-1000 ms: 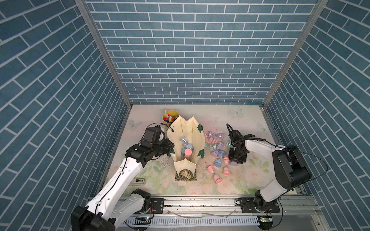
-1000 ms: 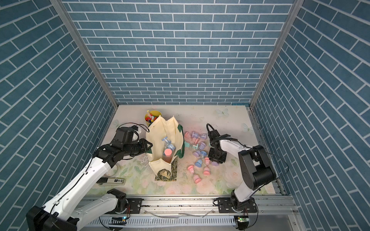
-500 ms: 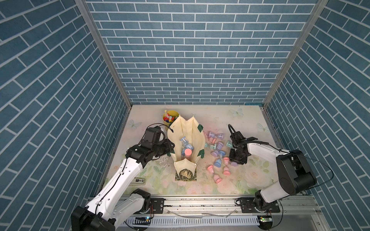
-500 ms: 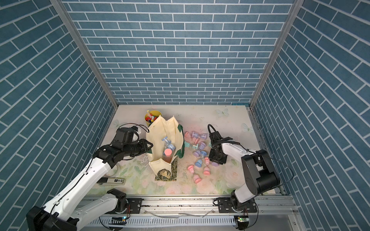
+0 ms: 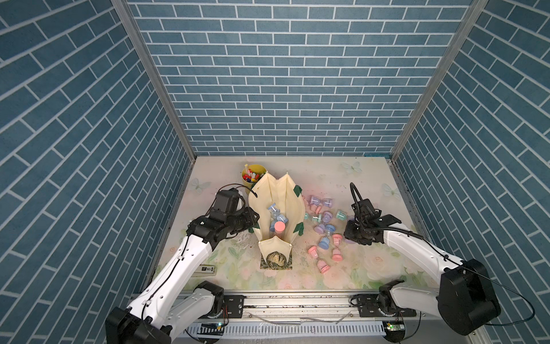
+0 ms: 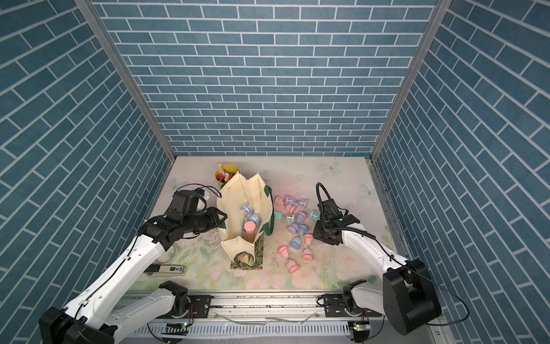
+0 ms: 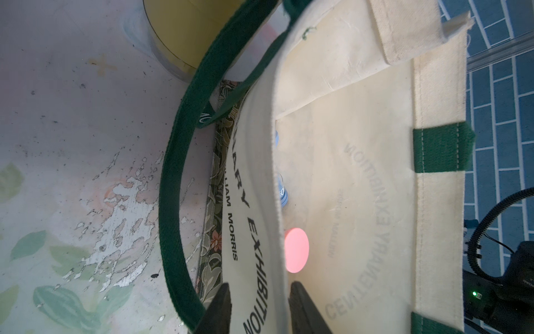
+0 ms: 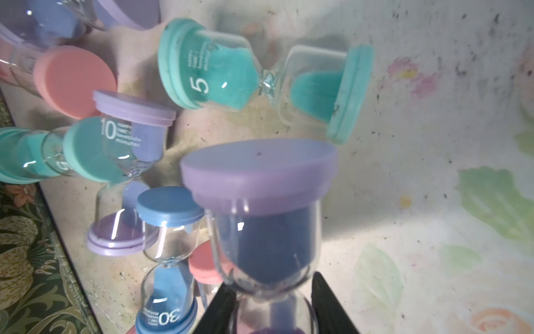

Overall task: Put the hourglass into the canvas bag
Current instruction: Pick up the hourglass from the center of the board, then place the hourglass in the canvas bag.

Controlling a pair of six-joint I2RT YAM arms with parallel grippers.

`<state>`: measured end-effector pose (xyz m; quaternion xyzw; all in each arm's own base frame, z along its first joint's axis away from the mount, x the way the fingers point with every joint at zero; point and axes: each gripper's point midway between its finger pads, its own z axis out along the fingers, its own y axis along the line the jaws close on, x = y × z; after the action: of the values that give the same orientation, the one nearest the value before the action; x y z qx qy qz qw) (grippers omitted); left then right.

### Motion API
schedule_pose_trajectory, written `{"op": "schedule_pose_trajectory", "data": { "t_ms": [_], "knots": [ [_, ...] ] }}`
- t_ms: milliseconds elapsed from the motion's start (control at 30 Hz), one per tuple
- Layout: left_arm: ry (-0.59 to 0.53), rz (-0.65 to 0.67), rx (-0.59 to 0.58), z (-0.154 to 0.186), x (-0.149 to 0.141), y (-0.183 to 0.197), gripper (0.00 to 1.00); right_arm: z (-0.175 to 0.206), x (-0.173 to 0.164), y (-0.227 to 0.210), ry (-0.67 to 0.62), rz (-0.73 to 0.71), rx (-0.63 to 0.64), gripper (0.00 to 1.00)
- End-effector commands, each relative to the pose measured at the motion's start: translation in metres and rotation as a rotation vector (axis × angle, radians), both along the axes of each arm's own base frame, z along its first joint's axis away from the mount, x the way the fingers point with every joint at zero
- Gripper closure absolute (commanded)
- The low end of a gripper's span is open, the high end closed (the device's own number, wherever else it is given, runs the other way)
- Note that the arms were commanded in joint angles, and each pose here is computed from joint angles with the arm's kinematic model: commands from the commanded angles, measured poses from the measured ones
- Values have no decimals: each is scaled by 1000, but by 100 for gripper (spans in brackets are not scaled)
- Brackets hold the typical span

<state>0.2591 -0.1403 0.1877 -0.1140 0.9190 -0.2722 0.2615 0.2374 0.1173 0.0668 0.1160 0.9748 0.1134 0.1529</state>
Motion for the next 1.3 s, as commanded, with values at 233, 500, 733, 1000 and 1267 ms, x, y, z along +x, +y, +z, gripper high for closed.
{"op": "schedule_pose_trajectory", "data": {
  "t_ms": [233, 500, 733, 1000, 1267],
  "knots": [
    [-18, 2, 21, 10, -2, 6, 63, 63, 8, 12, -160, 45, -7, 92],
    [-32, 2, 23, 14, -3, 7, 62, 144, 13, 31, -300, 98, 12, 96],
    [-43, 4, 19, 18, -2, 7, 62, 189, 17, 52, -371, 133, 77, 97],
    [-31, 0, 13, 16, -2, 5, 63, 215, 21, 82, -409, 174, 146, 98],
    [-32, 6, 16, 17, -2, 6, 63, 228, 29, 133, -426, 271, 194, 100]
  ]
}}
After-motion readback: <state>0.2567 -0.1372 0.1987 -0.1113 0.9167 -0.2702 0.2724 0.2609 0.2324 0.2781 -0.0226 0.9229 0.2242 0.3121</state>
